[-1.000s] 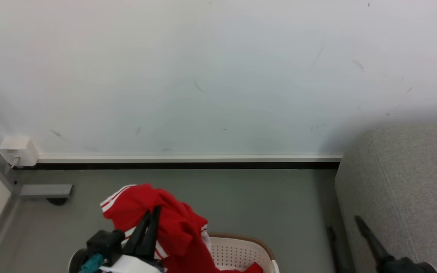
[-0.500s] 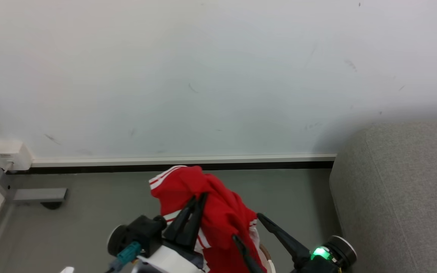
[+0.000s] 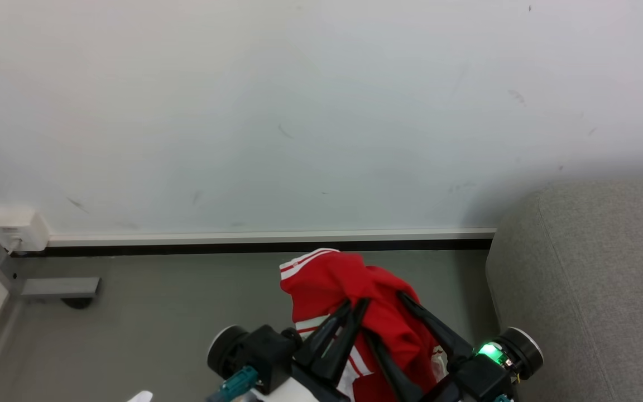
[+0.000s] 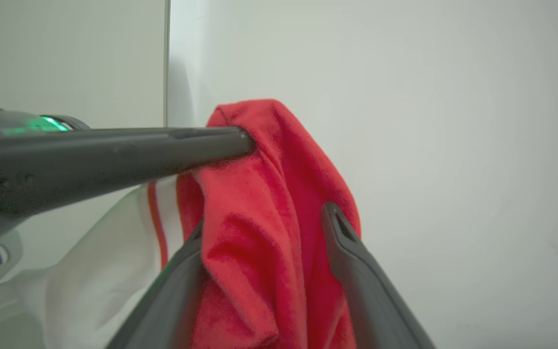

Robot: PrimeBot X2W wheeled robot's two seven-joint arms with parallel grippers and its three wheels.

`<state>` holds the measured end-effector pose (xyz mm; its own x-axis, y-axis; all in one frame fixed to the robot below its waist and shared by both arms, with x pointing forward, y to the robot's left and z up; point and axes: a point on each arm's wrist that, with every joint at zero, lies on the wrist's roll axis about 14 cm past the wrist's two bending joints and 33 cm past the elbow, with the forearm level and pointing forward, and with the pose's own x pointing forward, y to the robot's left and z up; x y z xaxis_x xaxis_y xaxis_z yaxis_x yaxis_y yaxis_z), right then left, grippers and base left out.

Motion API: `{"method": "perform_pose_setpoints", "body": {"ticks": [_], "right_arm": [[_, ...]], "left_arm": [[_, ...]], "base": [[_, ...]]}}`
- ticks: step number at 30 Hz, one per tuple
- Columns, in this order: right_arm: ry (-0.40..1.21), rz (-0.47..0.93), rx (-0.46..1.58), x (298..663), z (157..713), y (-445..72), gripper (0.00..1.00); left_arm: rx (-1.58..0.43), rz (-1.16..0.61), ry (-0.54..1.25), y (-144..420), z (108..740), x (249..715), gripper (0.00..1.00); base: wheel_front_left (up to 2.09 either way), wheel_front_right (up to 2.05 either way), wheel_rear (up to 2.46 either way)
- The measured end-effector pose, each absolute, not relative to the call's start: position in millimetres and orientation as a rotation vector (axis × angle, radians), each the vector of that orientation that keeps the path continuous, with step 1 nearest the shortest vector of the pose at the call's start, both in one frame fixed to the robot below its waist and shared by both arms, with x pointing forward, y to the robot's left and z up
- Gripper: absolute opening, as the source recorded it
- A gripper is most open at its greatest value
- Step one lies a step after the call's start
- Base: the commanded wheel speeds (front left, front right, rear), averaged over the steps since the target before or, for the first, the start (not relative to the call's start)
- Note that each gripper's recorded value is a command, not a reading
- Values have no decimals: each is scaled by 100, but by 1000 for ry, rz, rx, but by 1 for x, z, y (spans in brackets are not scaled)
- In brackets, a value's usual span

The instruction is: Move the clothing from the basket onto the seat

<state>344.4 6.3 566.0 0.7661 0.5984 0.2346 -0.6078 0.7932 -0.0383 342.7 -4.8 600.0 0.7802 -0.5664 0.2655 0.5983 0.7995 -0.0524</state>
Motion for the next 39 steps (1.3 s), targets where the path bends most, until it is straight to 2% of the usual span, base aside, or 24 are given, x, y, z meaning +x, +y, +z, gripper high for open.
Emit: {"method": "perform_pose_setpoints", "body": {"ticks": [10,11,12,13,19,21,23,24,31,39], "right_arm": [[-181,651,43,344,547,5,100],[-172,654,50,344,546,6,55],[-164,657,60,344,544,7,23],[-159,658,69,343,543,8,0],[-155,650,108,344,545,6,0],[-162,633,118,346,548,1,0],[-168,614,121,348,550,-6,0],[-174,602,121,349,551,-11,0],[-200,479,125,357,558,-52,0],[-231,273,96,352,562,-124,0]], "left_arm": [[-169,-713,-231,-20,609,327,0],[-173,-716,-230,-20,610,327,0],[-172,-721,-225,-21,609,326,0],[-178,-725,-220,-22,609,326,0],[-178,-722,-208,-23,606,327,1],[-173,-712,-208,-21,605,329,37],[-164,-711,-203,-21,602,331,95],[-165,-705,-198,-21,600,332,100],[-139,-724,-174,-29,583,337,100],[-121,-808,-142,-57,562,338,100]], "base": [[0,0,0],[0,0,0],[0,0,0],[0,0,0],[0,0,0],[0,0,0],[0,0,0],[0,0,0],[0,0,0],[0,0,0]]}}
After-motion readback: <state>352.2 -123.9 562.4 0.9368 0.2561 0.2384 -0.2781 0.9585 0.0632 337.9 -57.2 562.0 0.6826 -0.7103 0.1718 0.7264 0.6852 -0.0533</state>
